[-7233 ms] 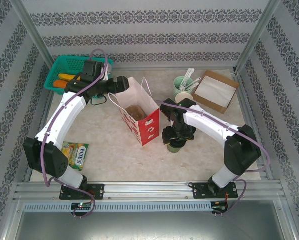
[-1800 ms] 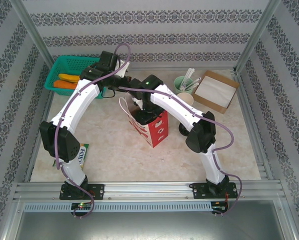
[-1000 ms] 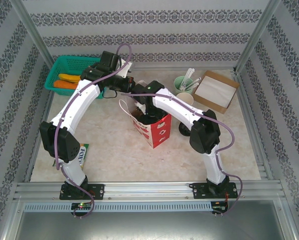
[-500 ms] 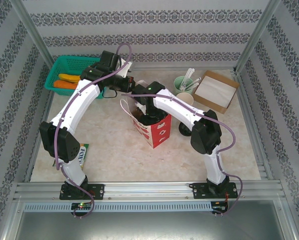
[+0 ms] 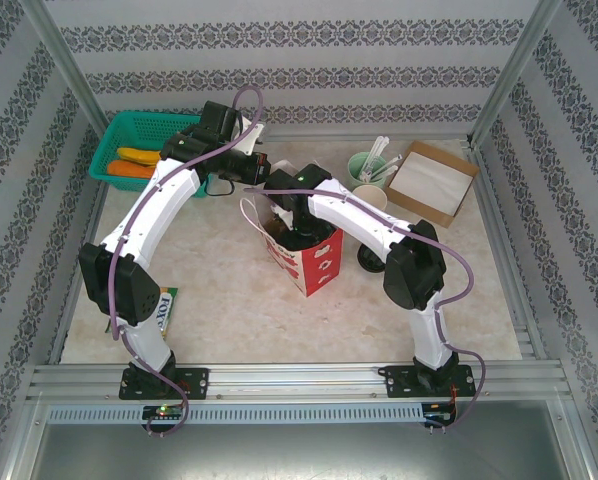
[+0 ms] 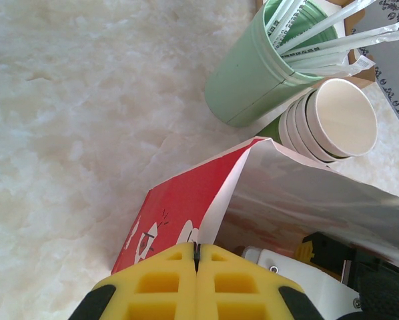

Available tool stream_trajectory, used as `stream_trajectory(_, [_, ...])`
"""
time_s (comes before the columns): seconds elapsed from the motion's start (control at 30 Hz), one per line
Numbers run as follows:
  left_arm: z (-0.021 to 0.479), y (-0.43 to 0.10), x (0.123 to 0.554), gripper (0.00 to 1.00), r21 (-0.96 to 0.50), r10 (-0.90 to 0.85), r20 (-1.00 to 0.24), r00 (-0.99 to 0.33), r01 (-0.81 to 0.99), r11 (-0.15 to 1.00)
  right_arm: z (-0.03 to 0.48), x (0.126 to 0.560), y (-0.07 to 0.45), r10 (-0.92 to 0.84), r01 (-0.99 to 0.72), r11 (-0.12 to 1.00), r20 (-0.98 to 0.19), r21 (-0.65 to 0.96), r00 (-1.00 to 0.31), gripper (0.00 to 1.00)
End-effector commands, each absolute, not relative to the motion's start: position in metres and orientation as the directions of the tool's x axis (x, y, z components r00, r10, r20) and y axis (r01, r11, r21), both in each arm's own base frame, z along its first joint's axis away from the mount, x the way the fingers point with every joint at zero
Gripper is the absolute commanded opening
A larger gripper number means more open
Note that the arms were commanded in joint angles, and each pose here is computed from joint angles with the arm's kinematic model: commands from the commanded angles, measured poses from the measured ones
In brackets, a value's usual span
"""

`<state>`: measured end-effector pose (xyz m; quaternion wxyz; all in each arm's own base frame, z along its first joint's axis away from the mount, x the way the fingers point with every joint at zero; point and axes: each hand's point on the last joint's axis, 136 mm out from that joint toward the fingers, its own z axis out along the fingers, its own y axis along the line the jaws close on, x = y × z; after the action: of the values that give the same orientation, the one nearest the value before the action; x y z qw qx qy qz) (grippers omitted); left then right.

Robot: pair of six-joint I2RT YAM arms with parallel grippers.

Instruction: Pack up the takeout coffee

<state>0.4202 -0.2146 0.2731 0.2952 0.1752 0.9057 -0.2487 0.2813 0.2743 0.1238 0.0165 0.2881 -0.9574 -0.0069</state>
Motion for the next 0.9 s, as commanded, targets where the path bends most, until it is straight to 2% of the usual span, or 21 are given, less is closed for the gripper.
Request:
stream_trajectory(0.0, [0.2987, -0.2182, 0.4136, 0.00, -0.339, 0.166, -0.661, -0.732, 0.489, 0.804, 0.1178, 0.2893, 0.2647, -0.530, -0.530, 0.848, 0.025, -0.015, -0.848, 0.58])
stream_trajectory(0.87, [0.2930, -0.2171, 0.4157, 0.00, -0.334, 0.171, -0.648, -0.743, 0.479, 0.812, 0.1210, 0.2928, 0.2578, -0.524, -0.525, 0.849, 0.032, -0.063, -0.851, 0.57])
